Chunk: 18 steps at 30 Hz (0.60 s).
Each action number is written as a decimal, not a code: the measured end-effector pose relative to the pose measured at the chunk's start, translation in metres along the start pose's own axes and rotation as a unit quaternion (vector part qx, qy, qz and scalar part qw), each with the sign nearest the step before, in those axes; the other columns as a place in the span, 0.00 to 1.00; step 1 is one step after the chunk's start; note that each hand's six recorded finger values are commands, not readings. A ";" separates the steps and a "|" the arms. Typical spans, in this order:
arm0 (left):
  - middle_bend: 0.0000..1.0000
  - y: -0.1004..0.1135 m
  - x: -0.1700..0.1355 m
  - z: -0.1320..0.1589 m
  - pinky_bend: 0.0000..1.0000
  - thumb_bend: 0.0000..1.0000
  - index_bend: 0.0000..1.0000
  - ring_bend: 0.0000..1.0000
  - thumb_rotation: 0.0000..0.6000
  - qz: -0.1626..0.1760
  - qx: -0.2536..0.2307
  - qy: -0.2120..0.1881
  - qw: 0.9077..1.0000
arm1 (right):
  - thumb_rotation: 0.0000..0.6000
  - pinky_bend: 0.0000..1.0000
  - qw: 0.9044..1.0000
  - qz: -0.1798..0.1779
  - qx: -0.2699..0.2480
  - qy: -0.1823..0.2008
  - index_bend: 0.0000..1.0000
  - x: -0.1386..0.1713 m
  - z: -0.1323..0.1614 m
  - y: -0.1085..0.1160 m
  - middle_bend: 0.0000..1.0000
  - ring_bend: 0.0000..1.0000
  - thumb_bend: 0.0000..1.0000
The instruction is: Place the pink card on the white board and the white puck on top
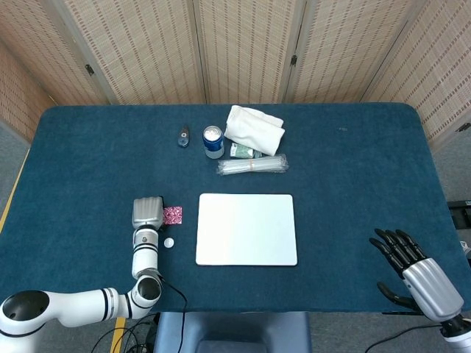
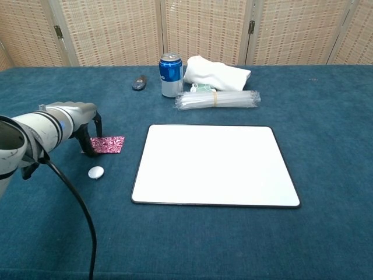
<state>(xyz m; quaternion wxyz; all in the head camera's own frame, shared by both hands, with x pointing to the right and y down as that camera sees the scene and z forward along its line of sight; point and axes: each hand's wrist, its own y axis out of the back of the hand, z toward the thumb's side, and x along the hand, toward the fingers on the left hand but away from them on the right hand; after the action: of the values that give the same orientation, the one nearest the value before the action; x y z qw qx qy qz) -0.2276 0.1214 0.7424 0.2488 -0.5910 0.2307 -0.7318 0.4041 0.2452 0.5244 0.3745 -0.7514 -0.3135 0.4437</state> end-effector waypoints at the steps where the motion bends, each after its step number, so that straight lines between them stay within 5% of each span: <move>1: 1.00 0.000 0.000 0.000 0.97 0.25 0.37 0.88 1.00 0.002 -0.001 -0.001 1.000 | 1.00 0.00 1.000 0.000 0.000 0.000 0.00 0.000 0.000 0.000 0.00 0.00 0.25; 18: 1.00 -0.003 0.002 0.001 0.97 0.25 0.38 0.88 1.00 -0.014 -0.006 -0.008 1.000 | 1.00 0.00 1.000 -0.001 0.001 -0.002 0.00 -0.001 0.000 0.000 0.00 0.00 0.25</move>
<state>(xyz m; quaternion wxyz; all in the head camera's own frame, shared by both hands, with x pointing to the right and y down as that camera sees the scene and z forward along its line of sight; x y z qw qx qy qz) -0.2267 0.1221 0.7461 0.2369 -0.6017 0.2252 -0.7288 0.4040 0.2443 0.5250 0.3751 -0.7500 -0.3144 0.4450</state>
